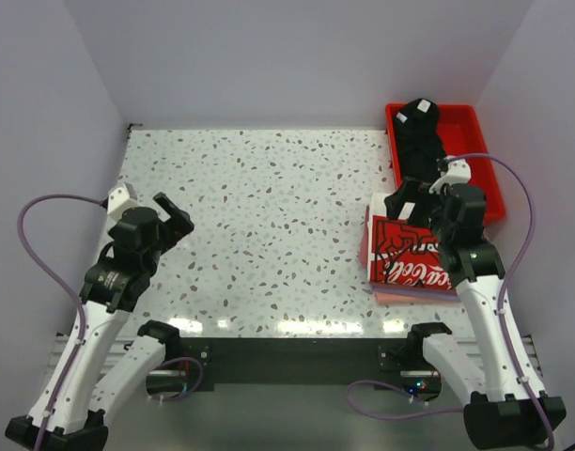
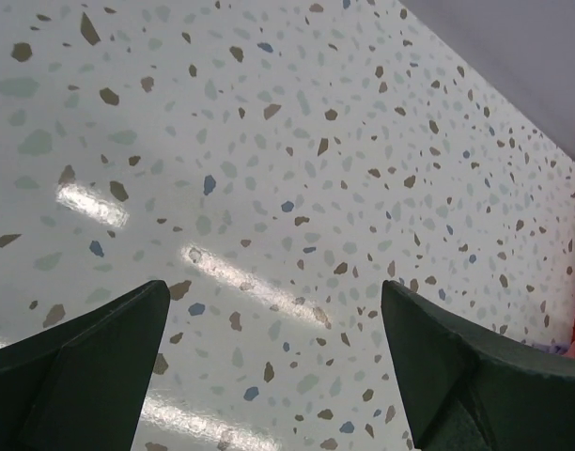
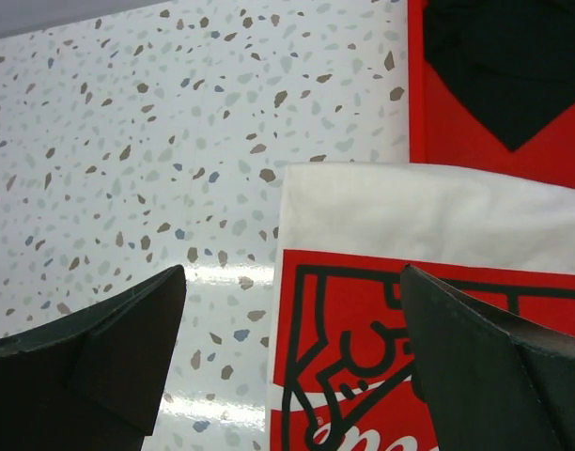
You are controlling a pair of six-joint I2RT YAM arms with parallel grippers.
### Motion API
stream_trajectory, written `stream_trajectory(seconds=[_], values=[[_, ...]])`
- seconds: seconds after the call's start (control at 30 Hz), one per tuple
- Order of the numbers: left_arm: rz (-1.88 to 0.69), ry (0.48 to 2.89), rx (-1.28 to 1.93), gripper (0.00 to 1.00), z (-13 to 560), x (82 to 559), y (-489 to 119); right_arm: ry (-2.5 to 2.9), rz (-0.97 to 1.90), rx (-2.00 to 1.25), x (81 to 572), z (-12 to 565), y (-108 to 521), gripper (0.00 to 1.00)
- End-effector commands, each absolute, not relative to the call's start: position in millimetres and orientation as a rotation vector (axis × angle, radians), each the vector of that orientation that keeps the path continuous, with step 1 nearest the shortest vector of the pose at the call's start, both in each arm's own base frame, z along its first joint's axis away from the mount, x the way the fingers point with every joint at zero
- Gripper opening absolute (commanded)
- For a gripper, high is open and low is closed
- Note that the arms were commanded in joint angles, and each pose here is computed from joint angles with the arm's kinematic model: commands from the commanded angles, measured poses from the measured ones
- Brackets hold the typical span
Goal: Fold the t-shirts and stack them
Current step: Reset both grippers
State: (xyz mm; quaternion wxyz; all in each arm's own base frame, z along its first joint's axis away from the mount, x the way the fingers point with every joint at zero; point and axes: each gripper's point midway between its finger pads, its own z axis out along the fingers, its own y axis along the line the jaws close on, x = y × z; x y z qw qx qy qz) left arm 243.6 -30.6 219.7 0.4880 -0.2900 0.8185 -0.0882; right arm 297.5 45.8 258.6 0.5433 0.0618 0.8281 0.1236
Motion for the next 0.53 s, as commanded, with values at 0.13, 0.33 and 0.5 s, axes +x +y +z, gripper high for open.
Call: stream_trajectory(seconds=[0.13, 0.33, 0.5], values=[[0.002, 1.851, -0.847, 1.0, 246, 206, 22, 1.945, 0.359, 0.224, 293, 238, 50, 0.99], [0.067, 1.848, -0.862, 1.0, 248, 197, 33, 1.921, 0.273, 0.291, 286, 227, 33, 0.99], [0.058, 1.838, -0.866, 1.0, 250, 196, 33, 1.865, 0.266, 0.308, 282, 237, 29, 0.99]])
